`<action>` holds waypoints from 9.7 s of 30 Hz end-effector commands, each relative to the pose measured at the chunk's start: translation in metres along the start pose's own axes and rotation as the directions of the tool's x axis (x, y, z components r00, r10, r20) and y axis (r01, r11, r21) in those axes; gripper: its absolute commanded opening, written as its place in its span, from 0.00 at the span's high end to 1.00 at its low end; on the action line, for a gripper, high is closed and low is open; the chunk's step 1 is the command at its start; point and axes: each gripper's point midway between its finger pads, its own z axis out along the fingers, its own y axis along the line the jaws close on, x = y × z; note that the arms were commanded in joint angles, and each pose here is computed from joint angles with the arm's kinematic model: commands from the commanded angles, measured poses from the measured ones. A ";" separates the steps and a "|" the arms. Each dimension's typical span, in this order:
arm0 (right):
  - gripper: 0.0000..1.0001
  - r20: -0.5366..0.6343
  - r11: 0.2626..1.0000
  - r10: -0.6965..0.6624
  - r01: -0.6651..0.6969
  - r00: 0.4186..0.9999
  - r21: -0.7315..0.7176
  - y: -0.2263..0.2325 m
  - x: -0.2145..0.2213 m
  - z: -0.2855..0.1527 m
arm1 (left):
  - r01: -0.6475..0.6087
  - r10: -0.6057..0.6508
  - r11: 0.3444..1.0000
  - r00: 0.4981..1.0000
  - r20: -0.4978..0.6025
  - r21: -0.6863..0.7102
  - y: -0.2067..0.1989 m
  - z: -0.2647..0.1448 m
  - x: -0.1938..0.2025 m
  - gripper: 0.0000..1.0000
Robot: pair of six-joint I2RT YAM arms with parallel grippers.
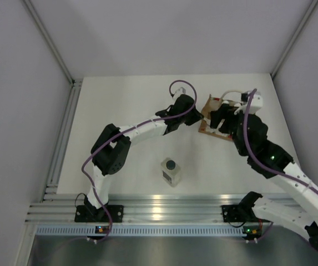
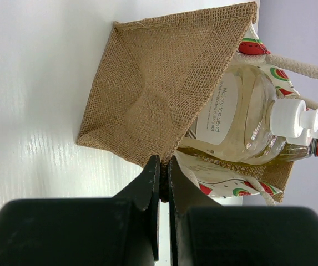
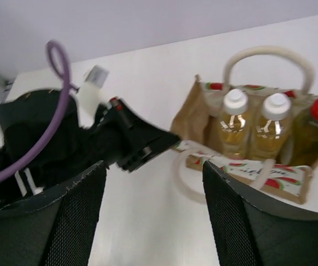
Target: Take the personal care products out of the canvas bag
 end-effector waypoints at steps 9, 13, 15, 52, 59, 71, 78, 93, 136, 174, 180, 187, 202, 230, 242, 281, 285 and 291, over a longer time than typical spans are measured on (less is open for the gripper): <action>0.41 -0.243 0.944 -0.069 0.142 0.967 0.298 -0.095 -0.001 0.087 | -0.031 0.033 0.998 0.998 0.044 -0.047 0.004 -0.016 -0.025 1.00; 0.42 -0.294 0.937 -0.072 0.166 0.953 0.307 -0.105 0.004 0.116 | -0.059 0.061 0.998 0.997 0.055 -0.037 -0.001 -0.020 -0.029 1.00; 0.42 -0.315 0.927 -0.062 0.171 0.947 0.333 -0.115 0.010 0.126 | -0.063 0.065 0.998 0.996 0.057 -0.031 -0.003 -0.021 -0.030 1.00; 1.00 -0.397 0.912 -0.050 0.204 0.916 0.355 -0.133 0.035 0.166 | -0.073 0.075 0.997 0.996 0.037 -0.036 0.002 -0.019 -0.025 1.00; 1.00 -0.314 0.933 -0.080 0.182 0.946 0.311 -0.110 -0.004 0.159 | -0.075 0.076 0.997 0.996 0.043 -0.036 0.001 -0.020 -0.026 1.00; 1.00 -0.194 0.952 -0.104 0.154 0.975 0.266 -0.088 -0.062 0.136 | -0.066 0.067 0.997 0.997 0.039 -0.039 0.002 -0.019 -0.025 1.00; 1.00 -0.113 0.972 -0.138 0.156 0.984 0.176 -0.054 -0.097 0.109 | -0.064 0.066 0.997 0.997 0.039 -0.037 0.001 -0.019 -0.025 1.00; 1.00 0.005 0.969 -0.241 0.241 0.970 0.052 0.017 -0.153 0.026 | -0.061 0.063 0.997 0.997 0.037 -0.037 0.002 -0.018 -0.024 1.00; 1.00 0.061 0.799 -0.346 0.329 0.936 -0.504 0.083 0.061 -0.004 | -0.081 0.082 0.996 0.996 0.035 -0.028 -0.001 -0.023 -0.025 1.00; 0.35 -0.189 0.974 -0.040 0.080 0.981 0.210 -0.073 -0.001 0.050 | -0.077 0.078 0.996 0.996 0.030 -0.032 0.002 -0.027 -0.023 1.00; 0.40 -0.264 0.930 -0.021 0.115 0.964 0.349 -0.118 0.007 0.082 | -0.074 0.075 0.997 0.997 0.029 -0.027 0.000 -0.027 -0.023 1.00; 0.44 -0.319 0.881 -0.046 0.189 0.947 0.434 -0.150 0.011 0.109 | -0.088 0.089 0.996 0.996 0.024 -0.029 0.002 -0.026 -0.022 1.00; 0.46 -0.403 0.856 -0.038 0.238 0.914 0.458 -0.173 0.033 0.139 | -0.098 0.098 0.995 0.995 0.010 -0.025 0.003 -0.026 -0.019 1.00; 1.00 -0.273 0.930 -0.089 0.178 0.958 0.321 -0.134 0.000 0.136 | -0.096 0.096 0.995 0.995 0.014 -0.019 0.000 -0.029 -0.021 1.00; 1.00 -0.114 0.973 -0.116 0.136 0.987 0.188 -0.087 -0.064 0.096 | -0.093 0.094 0.995 0.995 0.026 -0.023 0.000 -0.028 -0.024 1.00; 1.00 -0.065 0.981 -0.101 0.089 0.993 -0.172 -0.023 -0.008 -0.028 | -0.088 0.088 0.996 0.996 0.022 -0.018 -0.003 -0.023 -0.023 1.00; 1.00 -0.090 0.983 -0.112 0.097 0.990 -0.156 -0.029 0.015 -0.021 | -0.086 0.086 0.996 0.996 0.023 -0.015 -0.004 -0.023 -0.023 1.00; 1.00 -0.053 0.981 -0.098 0.087 0.994 -0.173 -0.028 0.034 -0.013 | -0.083 0.083 0.996 0.996 0.026 -0.017 -0.004 -0.023 -0.024 1.00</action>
